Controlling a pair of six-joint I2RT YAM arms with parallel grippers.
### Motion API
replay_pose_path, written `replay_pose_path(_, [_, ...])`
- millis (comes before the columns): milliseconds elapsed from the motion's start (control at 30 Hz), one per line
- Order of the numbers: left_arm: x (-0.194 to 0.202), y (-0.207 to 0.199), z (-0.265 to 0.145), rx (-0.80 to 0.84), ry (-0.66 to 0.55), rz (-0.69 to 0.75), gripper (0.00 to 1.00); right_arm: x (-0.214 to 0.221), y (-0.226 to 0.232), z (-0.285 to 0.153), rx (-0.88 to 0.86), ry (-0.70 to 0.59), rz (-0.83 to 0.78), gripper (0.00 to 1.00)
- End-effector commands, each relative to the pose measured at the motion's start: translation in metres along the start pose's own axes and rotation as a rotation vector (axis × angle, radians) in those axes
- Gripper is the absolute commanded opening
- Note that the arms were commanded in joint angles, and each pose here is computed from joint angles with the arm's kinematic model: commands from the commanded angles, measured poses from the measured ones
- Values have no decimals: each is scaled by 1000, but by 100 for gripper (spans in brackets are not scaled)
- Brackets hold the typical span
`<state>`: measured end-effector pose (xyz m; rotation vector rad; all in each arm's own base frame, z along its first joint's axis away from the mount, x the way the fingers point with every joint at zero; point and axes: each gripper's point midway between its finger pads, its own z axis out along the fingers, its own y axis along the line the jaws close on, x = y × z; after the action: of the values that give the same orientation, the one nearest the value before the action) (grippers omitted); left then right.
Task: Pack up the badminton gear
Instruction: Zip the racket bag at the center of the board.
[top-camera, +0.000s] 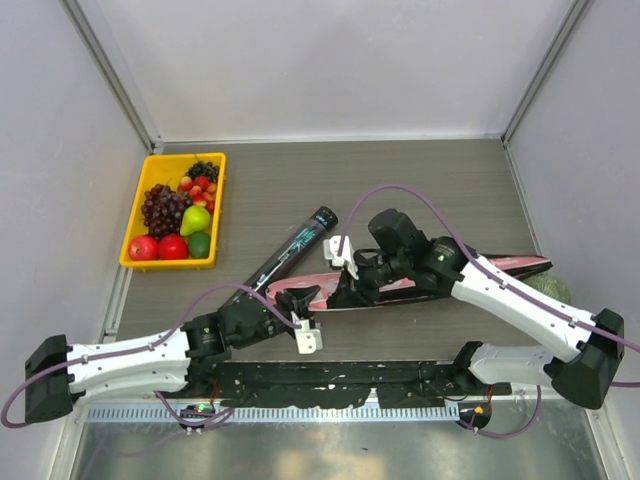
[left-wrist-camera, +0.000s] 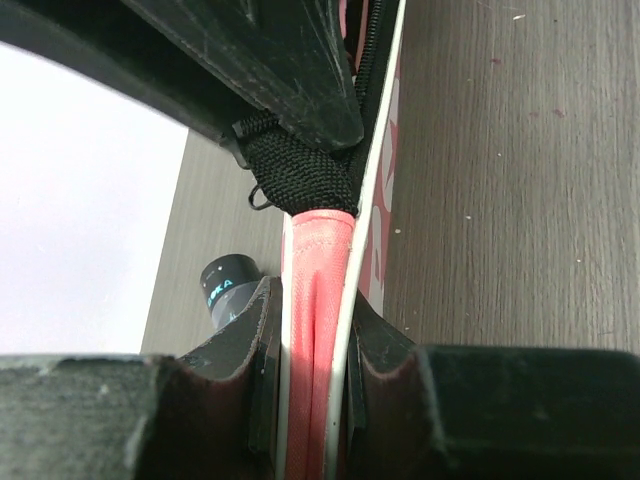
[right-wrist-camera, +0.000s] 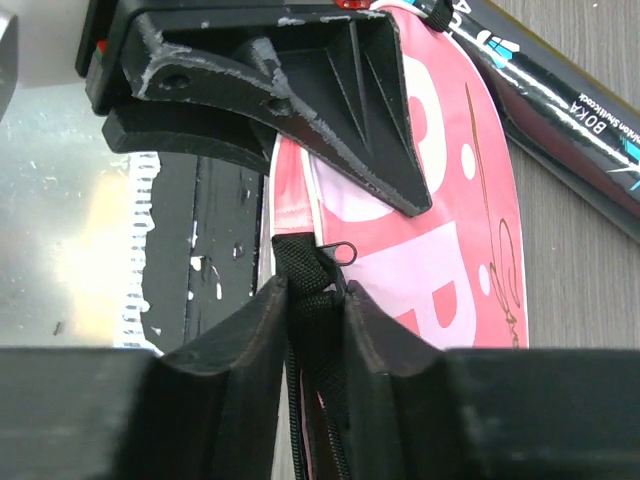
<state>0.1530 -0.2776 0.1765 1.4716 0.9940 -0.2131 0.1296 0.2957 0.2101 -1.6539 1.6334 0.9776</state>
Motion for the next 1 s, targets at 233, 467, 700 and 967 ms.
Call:
replay_pose_path(233, [-26,68,-5,-256,-27,-52,0,-33,-17,-43,257,-138,-107,6])
replay_pose_path(467, [-24,64,-3,-245,-18,-68,0,-61,-43,-72,489,-241,-171,6])
replay_pose_path(700, [-18,63,-4,-257,5,-101,0,-63,-36,-84,560,-298,-244,6])
replay_pose_path(967, [-12,73,1,-311,57,-111,0,-30,26,-44,152,-189,-58,36])
